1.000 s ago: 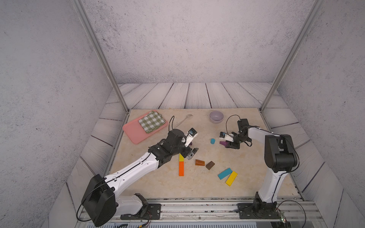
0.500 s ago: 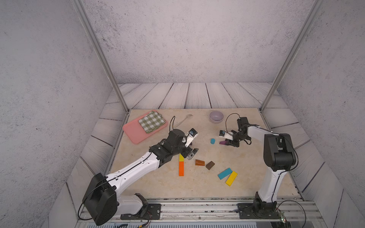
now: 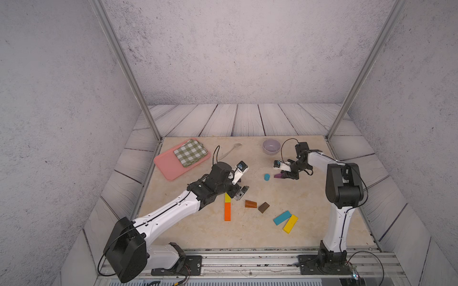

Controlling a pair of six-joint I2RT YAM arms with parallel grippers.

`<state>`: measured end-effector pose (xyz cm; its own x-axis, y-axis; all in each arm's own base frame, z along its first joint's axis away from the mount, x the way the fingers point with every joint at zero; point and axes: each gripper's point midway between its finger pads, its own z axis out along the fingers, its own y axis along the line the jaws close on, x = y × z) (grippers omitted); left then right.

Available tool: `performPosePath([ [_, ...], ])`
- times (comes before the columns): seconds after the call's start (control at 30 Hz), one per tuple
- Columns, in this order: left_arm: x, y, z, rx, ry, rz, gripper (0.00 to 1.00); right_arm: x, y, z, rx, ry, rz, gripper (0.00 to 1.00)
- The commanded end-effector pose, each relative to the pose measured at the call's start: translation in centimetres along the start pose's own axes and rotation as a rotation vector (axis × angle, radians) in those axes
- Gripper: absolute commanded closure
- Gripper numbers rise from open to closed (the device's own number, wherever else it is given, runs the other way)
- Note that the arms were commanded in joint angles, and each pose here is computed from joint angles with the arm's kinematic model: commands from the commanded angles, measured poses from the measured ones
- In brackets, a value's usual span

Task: Assemble a small pinwheel with building blocks
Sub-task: Assemble the building block at the center of the board.

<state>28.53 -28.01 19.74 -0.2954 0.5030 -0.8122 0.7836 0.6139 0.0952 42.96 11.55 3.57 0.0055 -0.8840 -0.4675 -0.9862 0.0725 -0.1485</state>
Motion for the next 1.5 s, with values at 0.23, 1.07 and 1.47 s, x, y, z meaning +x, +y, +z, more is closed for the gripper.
performPosePath([
  [0.23,0.6,-0.2,0.5,0.003,0.021,0.016,0.04,-0.3,1.7,1.5,-0.115,-0.010,-0.020,0.68],
  [1.07,1.0,0.0,0.7,-0.008,0.038,0.023,0.04,-0.6,0.5,2.5,-0.102,0.000,-0.049,0.55],
  [1.47,1.2,0.0,0.8,-0.009,0.045,0.023,0.04,-1.1,0.7,3.1,-0.116,-0.004,-0.056,0.62],
])
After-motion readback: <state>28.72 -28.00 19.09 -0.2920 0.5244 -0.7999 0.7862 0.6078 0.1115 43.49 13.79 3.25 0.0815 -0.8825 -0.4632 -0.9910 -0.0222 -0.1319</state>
